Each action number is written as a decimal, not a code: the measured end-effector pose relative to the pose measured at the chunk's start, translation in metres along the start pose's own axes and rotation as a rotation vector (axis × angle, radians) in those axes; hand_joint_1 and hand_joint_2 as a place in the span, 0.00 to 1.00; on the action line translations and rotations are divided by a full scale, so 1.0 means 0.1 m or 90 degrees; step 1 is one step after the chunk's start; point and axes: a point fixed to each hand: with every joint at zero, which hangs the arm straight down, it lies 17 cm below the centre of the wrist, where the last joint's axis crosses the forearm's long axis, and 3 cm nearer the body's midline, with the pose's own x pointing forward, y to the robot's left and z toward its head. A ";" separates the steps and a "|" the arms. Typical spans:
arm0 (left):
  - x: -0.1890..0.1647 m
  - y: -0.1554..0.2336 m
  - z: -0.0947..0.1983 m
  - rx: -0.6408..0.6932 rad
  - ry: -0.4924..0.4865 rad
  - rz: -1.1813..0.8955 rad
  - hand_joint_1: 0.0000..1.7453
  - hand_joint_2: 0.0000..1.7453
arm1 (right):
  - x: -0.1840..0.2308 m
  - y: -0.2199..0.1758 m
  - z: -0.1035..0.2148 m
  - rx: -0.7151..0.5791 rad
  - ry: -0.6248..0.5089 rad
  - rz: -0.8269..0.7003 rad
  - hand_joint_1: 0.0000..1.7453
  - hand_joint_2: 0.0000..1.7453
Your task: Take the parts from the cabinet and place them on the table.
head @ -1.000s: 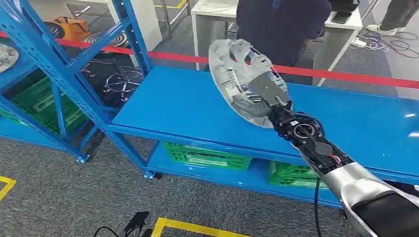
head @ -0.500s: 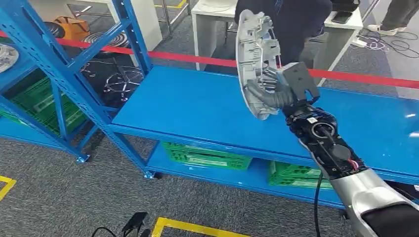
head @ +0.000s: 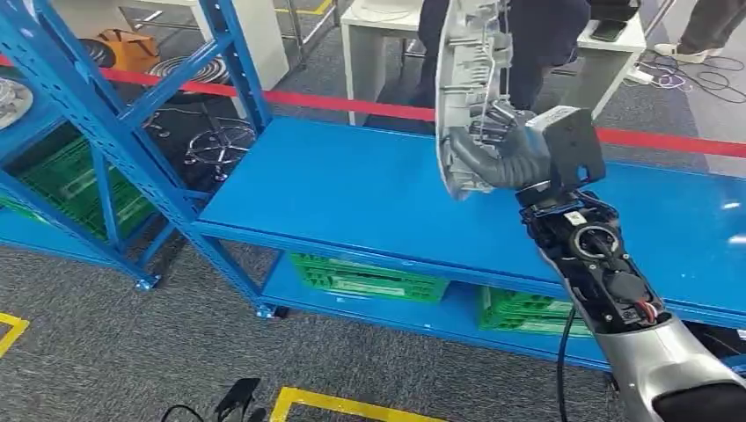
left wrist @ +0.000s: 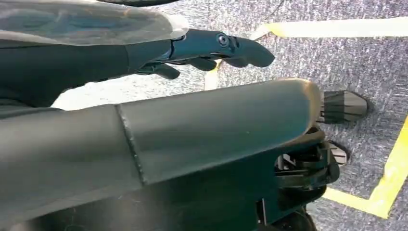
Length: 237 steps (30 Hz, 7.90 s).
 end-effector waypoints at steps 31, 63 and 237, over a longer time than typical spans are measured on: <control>0.01 0.00 0.00 0.005 0.006 0.000 0.00 0.00 | 0.90 0.69 0.40 0.184 -0.123 -0.479 1.00 1.00; 0.25 -0.11 0.03 -0.035 -0.058 0.083 0.00 0.00 | 1.04 1.32 0.82 0.284 -0.085 -0.612 1.00 1.00; 0.68 0.09 0.06 0.007 -0.159 0.212 0.00 1.00 | 1.13 1.75 1.03 0.390 -0.078 -0.586 1.00 1.00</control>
